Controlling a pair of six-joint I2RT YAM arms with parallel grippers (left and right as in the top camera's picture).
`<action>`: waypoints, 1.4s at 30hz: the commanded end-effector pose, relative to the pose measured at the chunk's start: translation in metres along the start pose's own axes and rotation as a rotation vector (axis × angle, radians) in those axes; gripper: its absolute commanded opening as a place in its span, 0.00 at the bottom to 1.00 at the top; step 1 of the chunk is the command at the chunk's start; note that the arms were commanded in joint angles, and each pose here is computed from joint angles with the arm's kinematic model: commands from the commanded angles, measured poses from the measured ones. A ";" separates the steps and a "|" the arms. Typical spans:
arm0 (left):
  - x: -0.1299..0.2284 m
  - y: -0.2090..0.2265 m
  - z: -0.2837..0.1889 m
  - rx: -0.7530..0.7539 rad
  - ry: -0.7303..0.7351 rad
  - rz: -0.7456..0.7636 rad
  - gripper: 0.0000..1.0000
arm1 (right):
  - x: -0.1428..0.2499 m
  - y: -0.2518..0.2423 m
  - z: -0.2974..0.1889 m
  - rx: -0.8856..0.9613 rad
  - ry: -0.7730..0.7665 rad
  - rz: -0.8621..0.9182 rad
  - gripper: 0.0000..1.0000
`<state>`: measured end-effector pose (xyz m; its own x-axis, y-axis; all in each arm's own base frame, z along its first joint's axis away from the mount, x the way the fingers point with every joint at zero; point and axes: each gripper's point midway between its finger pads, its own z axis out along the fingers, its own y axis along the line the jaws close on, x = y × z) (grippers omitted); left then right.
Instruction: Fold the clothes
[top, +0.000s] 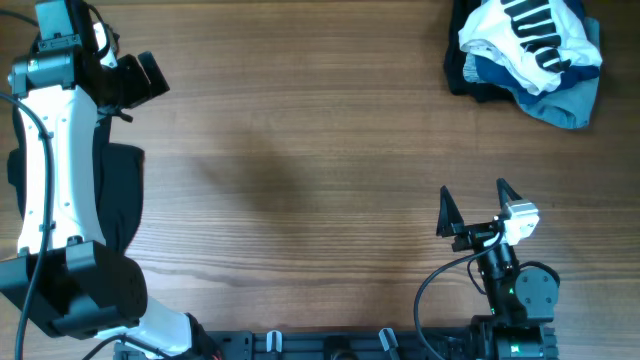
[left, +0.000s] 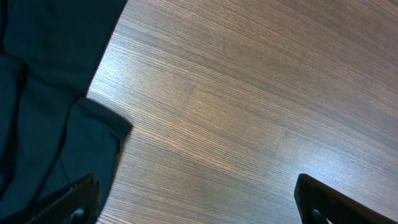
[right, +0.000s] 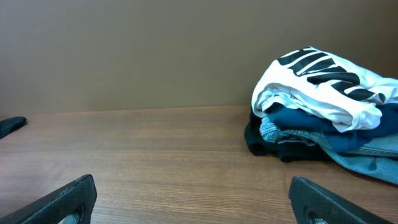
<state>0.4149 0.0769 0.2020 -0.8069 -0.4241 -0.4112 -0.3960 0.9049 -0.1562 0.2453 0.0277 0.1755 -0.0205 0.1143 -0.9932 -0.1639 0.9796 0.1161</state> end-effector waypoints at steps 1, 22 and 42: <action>-0.004 0.000 -0.003 0.008 -0.009 -0.015 1.00 | -0.002 -0.001 0.000 0.011 -0.011 0.013 1.00; 0.011 -0.044 -0.147 0.146 -0.307 0.094 1.00 | -0.002 -0.001 0.000 0.011 -0.011 0.013 1.00; 0.169 -0.026 -0.097 0.532 -1.014 0.215 1.00 | -0.002 -0.001 0.000 0.011 -0.011 0.013 1.00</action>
<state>0.2522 -0.0173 0.2360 -0.0557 -0.2537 -0.9657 0.1030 0.9606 -0.2583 0.2453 0.0273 0.1748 -0.0213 0.1144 -0.9932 -0.1612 0.9800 0.1163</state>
